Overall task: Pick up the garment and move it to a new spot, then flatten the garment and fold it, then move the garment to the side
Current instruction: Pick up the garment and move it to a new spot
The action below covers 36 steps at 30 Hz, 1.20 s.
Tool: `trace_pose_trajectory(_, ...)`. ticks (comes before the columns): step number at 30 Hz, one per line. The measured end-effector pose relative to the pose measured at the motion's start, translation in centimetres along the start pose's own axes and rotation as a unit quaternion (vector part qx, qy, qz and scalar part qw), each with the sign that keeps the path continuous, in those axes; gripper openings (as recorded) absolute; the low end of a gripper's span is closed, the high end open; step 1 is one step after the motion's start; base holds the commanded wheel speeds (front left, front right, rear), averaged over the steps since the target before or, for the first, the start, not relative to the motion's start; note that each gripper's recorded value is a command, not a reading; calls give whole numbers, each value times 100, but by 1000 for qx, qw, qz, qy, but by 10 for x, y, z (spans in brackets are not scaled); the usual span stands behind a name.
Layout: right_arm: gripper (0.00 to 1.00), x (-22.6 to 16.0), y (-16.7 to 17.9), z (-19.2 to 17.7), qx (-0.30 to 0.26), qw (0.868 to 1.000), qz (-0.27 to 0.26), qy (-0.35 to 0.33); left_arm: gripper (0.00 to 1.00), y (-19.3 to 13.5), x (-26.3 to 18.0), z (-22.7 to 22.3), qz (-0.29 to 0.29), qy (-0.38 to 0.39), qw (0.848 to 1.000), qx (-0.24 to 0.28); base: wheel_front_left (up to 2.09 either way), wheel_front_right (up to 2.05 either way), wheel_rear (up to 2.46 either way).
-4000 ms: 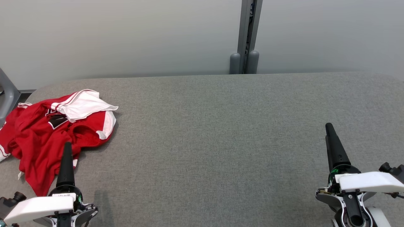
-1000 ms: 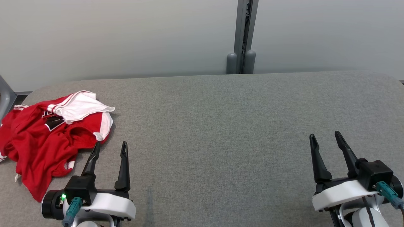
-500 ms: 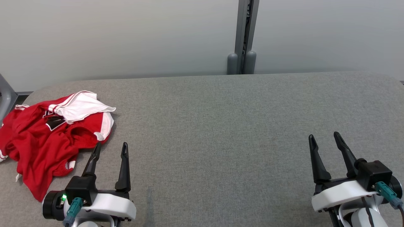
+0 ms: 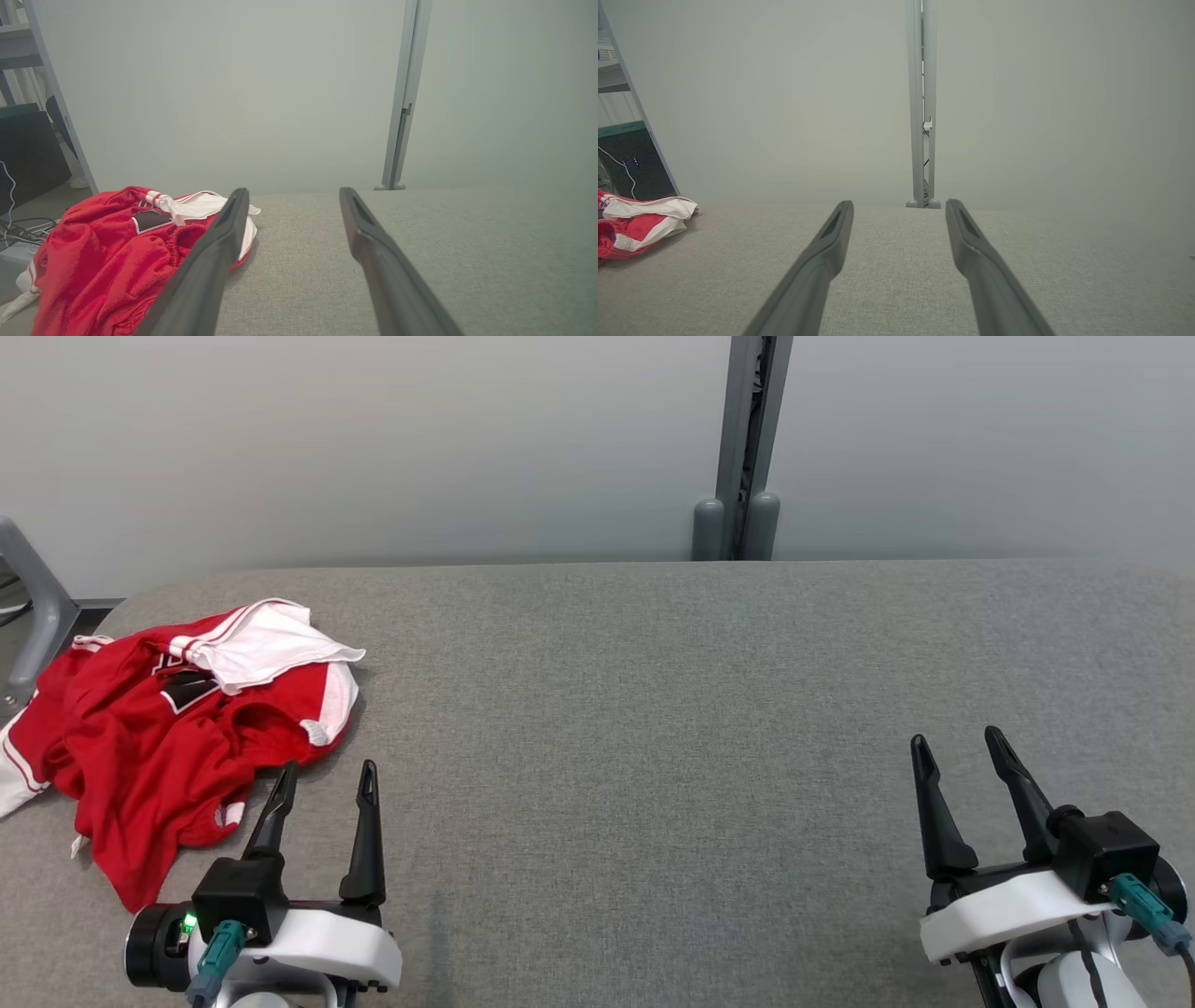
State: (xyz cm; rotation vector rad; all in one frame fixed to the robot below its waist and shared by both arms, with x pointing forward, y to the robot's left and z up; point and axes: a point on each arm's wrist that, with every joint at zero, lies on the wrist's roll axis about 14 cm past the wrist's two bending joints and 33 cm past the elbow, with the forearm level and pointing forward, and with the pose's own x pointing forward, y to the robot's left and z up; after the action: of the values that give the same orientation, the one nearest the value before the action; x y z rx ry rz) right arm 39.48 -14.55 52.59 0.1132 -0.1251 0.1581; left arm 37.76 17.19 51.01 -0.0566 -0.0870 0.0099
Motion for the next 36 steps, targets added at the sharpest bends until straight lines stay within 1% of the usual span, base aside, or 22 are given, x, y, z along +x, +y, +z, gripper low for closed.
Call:
trace_pose_trajectory(12,100,11,26,-5,10,999,37,5,100,24,-13,1,38,0,999,0,0,0,0)
trace_pose_trajectory(26,100,27,83,-17,34,993,115,20,100,70,-45,4,112,-1,994,1,0,0,0)
trace_pose_trajectory(36,100,31,128,-25,42,983,177,34,100,104,-76,8,172,-5,985,3,0,0,0)
